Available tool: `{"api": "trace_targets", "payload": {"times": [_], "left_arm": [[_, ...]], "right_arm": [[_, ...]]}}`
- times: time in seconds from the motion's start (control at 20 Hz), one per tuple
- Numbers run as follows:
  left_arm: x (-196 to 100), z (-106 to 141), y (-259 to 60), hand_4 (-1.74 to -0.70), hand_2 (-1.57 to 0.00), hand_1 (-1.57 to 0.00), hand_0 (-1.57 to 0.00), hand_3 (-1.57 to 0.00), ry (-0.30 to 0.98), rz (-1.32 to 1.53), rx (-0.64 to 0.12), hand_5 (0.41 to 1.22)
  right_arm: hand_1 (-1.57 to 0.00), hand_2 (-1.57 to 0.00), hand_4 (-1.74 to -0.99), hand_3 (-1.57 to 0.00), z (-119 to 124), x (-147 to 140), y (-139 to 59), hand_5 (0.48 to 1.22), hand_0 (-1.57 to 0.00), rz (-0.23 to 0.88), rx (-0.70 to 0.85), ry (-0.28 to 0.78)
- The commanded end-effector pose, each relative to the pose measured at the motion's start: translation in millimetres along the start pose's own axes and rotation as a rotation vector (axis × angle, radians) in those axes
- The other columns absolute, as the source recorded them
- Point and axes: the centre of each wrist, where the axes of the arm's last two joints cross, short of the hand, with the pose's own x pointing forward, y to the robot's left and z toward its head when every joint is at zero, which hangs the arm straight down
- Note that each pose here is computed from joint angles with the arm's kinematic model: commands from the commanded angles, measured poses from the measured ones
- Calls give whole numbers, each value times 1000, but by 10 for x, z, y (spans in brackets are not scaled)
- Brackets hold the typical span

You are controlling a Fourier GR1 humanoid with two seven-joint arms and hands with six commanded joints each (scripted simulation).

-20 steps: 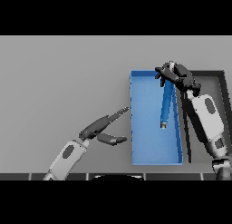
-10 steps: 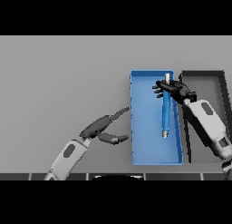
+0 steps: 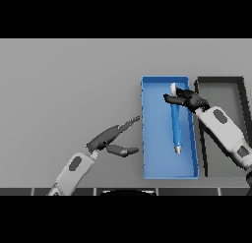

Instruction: Pick up the blue pipe and place it into the blue bin.

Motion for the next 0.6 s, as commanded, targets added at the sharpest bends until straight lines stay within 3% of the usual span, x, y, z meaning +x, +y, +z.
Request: {"api": "trace_targets", "payload": {"times": [0.0, 0.25, 0.35, 0.55], "left_arm": [[-3, 16, -3, -881, 1, 1, 1, 1, -5, -1, 2, 476], [30, -1, 2, -885, 1, 1, 1, 1, -4, -5, 5, 476], [-1, 19, 3, -885, 1, 1, 1, 1, 1, 3, 4, 478], [28, 40, -93, -885, 1, 1, 1, 1, -1, 0, 0, 480]], "right_arm": [[-184, -82, -1144, -26, -9, -25, -14, 792, -377, -3, -5, 0], [-60, -26, -1154, -8, 21, -24, -42, 809, -123, -27, 35, -18], [-100, -24, -1152, -5, 8, -27, -29, 804, -212, -22, 33, -30], [-100, -24, -1152, -5, 0, 28, 4, 798, -212, -14, 38, -36]]}}
